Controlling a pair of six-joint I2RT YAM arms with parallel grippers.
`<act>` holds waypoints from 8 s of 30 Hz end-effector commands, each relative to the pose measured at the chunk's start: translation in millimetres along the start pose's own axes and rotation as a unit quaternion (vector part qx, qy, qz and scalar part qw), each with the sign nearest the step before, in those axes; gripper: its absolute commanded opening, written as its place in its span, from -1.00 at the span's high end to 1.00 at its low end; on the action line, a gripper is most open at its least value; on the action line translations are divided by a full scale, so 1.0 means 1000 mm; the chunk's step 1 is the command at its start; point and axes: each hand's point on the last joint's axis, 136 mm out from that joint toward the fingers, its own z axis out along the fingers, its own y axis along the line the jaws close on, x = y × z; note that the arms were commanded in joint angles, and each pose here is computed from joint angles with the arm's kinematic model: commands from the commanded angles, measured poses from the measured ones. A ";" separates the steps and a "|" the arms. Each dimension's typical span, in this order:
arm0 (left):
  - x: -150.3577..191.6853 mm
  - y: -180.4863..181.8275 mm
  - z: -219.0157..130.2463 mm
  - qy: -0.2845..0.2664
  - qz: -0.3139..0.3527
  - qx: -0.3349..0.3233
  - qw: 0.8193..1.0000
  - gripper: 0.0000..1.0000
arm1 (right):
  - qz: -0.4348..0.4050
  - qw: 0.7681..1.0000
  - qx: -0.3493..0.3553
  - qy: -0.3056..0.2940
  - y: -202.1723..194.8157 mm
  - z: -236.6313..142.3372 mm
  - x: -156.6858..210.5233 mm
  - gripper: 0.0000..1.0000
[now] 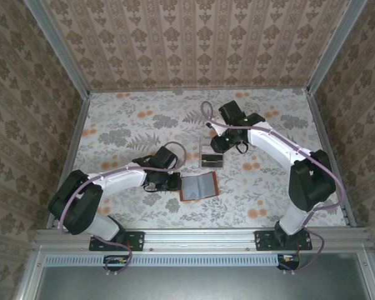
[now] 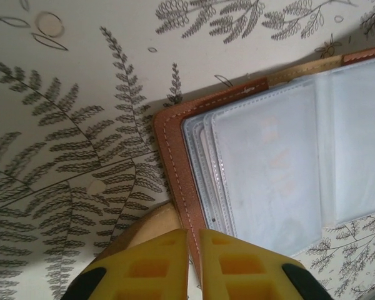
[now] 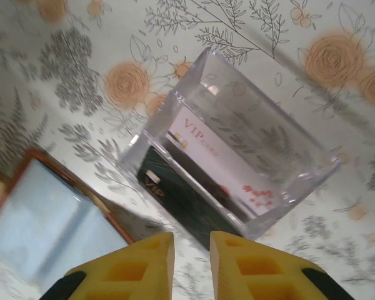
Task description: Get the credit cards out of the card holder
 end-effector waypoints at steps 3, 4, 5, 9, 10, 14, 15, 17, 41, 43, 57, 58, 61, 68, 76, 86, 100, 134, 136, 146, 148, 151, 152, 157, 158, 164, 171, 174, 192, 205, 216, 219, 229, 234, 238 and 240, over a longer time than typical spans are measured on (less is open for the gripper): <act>-0.004 -0.010 0.001 0.001 -0.002 0.008 1.000 0.78 | 0.147 0.986 -0.064 -0.047 0.029 -0.012 -0.007 0.64; -0.003 -0.010 0.002 0.002 -0.001 0.007 1.000 0.78 | 0.161 0.983 -0.074 -0.043 0.033 -0.012 -0.004 0.64; -0.003 -0.010 0.003 0.003 -0.002 0.006 1.000 0.78 | 0.178 0.980 -0.083 -0.034 0.036 -0.012 0.001 0.65; -0.001 -0.009 0.005 0.006 -0.003 0.003 1.000 0.79 | 0.228 0.967 -0.117 -0.017 0.051 -0.014 0.014 0.65; 0.000 -0.009 0.006 0.008 -0.002 0.002 1.000 0.80 | 0.237 0.964 -0.122 -0.017 0.053 -0.015 0.016 0.66; 0.001 -0.006 0.009 0.013 -0.003 -0.002 1.000 0.81 | 0.277 0.948 -0.153 -0.012 0.066 -0.015 0.021 0.67; 0.001 -0.006 0.010 0.014 -0.003 -0.003 1.000 0.81 | 0.287 0.944 -0.163 -0.007 0.070 -0.013 0.023 0.67; 0.002 -0.005 0.011 0.015 -0.003 -0.005 1.000 0.81 | 0.296 0.939 -0.177 -0.001 0.078 -0.009 0.026 0.67; 0.016 0.009 0.020 0.024 -0.023 -0.004 0.999 0.85 | 0.289 0.939 -0.160 0.099 0.150 0.065 0.062 0.61; 0.017 0.010 0.020 0.024 -0.025 -0.003 0.999 0.85 | 0.288 0.939 -0.155 0.105 0.152 0.072 0.064 0.62; 0.018 0.011 0.021 0.027 -0.027 0.002 0.999 0.85 | 0.279 0.945 -0.099 0.139 0.144 0.102 0.083 0.46; 0.019 0.011 0.022 0.028 -0.027 0.001 0.999 0.85 | 0.277 0.946 -0.089 0.141 0.141 0.102 0.085 0.45; 0.018 0.011 0.021 0.028 -0.027 0.002 0.999 0.85 | 0.271 0.949 -0.069 0.146 0.135 0.102 0.090 0.40; 0.018 0.011 0.021 0.027 -0.028 0.001 0.999 0.85 | 0.259 0.954 -0.035 0.145 0.126 0.093 0.094 0.25; 0.019 0.013 0.022 0.029 -0.028 -0.002 0.999 0.85 | 0.236 0.960 0.019 0.148 0.113 0.081 0.098 0.03; 0.018 0.013 0.021 0.027 -0.030 0.001 0.999 0.85 | 0.213 0.964 0.063 0.147 0.104 0.067 0.099 -0.02; 0.017 0.012 0.020 0.028 -0.027 0.001 0.999 0.85 | 0.210 0.965 0.071 0.144 0.101 0.053 0.104 0.16; 0.019 0.014 0.019 0.036 -0.028 -0.008 0.999 0.85 | 0.167 0.954 0.168 0.181 0.061 0.058 0.134 0.66; 0.018 0.013 0.018 0.036 -0.028 -0.008 0.999 0.85 | 0.165 0.953 0.175 0.183 0.059 0.059 0.136 0.63; 0.017 0.011 0.015 0.035 -0.028 -0.007 0.999 0.85 | 0.151 0.946 0.220 0.187 0.043 0.054 0.142 0.38; 0.015 0.010 0.013 0.032 -0.028 -0.005 0.999 0.85 | 0.150 0.945 0.222 0.188 0.042 0.053 0.142 0.38; 0.013 0.006 0.009 0.027 -0.026 -0.002 0.999 0.85 | 0.150 0.946 0.221 0.185 0.043 0.051 0.140 0.37; 0.011 0.005 0.007 0.024 -0.026 -0.001 0.999 0.85 | 0.151 0.946 0.220 0.184 0.043 0.050 0.139 0.37; 0.005 -0.001 -0.002 0.012 -0.023 0.004 1.000 0.84 | 0.153 0.950 0.213 0.172 0.046 0.043 0.132 0.37; 0.004 -0.003 -0.004 0.008 -0.022 0.007 1.000 0.84 | 0.152 0.951 0.211 0.168 0.047 0.042 0.130 0.37; -0.004 -0.011 -0.012 -0.008 -0.021 0.018 1.000 0.84 | 0.157 0.960 0.176 0.152 0.058 0.038 0.119 0.39; -0.016 -0.024 -0.012 -0.021 -0.024 0.044 0.999 0.85 | 0.176 0.969 0.105 0.135 0.083 0.046 0.107 0.47; -0.019 -0.029 -0.009 -0.021 -0.025 0.055 0.998 0.85 | 0.190 0.971 0.062 0.127 0.096 0.052 0.101 0.49; -0.016 -0.034 0.017 0.012 -0.033 0.077 0.996 0.92 | 0.256 0.958 -0.069 0.111 0.117 0.077 0.085 0.69; -0.006 -0.019 0.021 0.026 -0.031 0.047 0.998 0.92 | 0.259 0.955 -0.072 0.125 0.115 0.091 0.089 0.58; -0.005 -0.017 0.021 0.027 -0.030 0.043 0.998 0.92 | 0.260 0.955 -0.049 0.137 0.107 0.098 0.100 0.53; -0.004 -0.016 0.020 0.027 -0.030 0.039 0.998 0.93 | 0.256 0.957 -0.024 0.137 0.098 0.094 0.103 0.51; -0.007 -0.017 0.017 0.024 -0.028 0.037 0.999 0.92 | 0.256 0.958 -0.053 0.115 0.108 0.079 0.089 0.47; -0.012 -0.022 0.012 0.016 -0.021 0.040 0.999 0.92 | 0.257 0.959 -0.062 0.105 0.110 0.073 0.083 0.47; -0.015 -0.027 0.007 0.013 -0.018 0.045 0.999 0.92 | 0.259 0.958 -0.059 0.109 0.107 0.075 0.086 0.47; -0.016 -0.031 0.006 0.011 -0.018 0.051 0.998 0.92 | 0.261 0.957 -0.058 0.111 0.105 0.077 0.088 0.47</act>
